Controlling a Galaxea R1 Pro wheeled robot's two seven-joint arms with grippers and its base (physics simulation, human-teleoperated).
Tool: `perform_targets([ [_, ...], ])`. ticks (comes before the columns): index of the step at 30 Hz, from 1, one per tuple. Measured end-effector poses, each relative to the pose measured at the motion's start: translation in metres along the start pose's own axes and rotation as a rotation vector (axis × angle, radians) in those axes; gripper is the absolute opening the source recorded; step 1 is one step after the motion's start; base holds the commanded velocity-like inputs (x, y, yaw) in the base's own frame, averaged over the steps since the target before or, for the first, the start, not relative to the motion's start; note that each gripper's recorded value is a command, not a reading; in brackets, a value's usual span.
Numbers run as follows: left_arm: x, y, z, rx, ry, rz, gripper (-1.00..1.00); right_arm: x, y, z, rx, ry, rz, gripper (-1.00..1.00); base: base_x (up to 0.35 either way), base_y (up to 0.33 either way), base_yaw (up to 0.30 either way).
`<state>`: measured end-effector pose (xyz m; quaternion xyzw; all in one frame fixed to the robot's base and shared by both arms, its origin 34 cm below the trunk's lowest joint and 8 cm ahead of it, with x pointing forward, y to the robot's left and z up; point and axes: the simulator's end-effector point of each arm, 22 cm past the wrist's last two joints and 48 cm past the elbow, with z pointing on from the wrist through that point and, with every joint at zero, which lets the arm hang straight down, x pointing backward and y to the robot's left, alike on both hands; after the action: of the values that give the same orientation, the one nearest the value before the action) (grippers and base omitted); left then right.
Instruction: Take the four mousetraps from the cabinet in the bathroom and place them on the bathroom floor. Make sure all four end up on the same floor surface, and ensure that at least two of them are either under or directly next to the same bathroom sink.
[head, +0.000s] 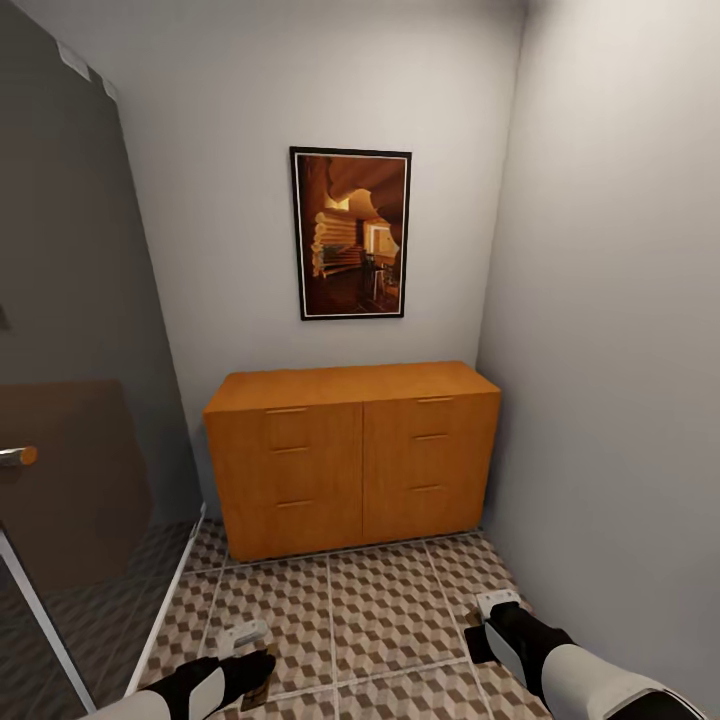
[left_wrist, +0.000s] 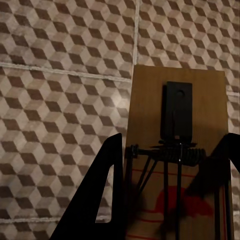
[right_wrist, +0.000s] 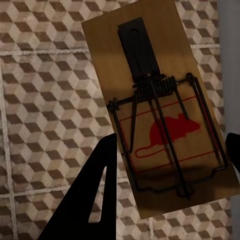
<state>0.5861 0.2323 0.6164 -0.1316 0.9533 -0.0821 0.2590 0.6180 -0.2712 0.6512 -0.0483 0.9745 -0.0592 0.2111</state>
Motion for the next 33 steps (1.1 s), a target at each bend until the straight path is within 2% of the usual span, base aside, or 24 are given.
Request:
perform_targets([
  [6, 0.001, -0.001, 0.0, 0.001, 0.001, 0.001, -1.0, 0.002, 0.002, 0.0, -0.002, 0.007, -0.002, -1.0, 0.0, 0.0, 0.0],
  [11, 0.013, 0.003, 0.001, -0.004, 0.016, 0.001, -1.0, 0.011, 0.012, 0.001, -0.01, 0.028, -0.012, -1.0, 0.0, 0.0, 0.07],
  [16, 0.025, 0.009, 0.001, -0.012, 0.029, 0.006, -1.0, 0.018, 0.014, 0.003, -0.004, 0.042, -0.034, -1.0, 0.0, 0.0, 0.241],
  [33, 0.035, 0.008, 0.002, -0.012, 0.042, 0.004, -1.0, 0.02, 0.014, 0.003, -0.002, 0.045, -0.035, -1.0, 0.0, 0.0, 0.268],
])
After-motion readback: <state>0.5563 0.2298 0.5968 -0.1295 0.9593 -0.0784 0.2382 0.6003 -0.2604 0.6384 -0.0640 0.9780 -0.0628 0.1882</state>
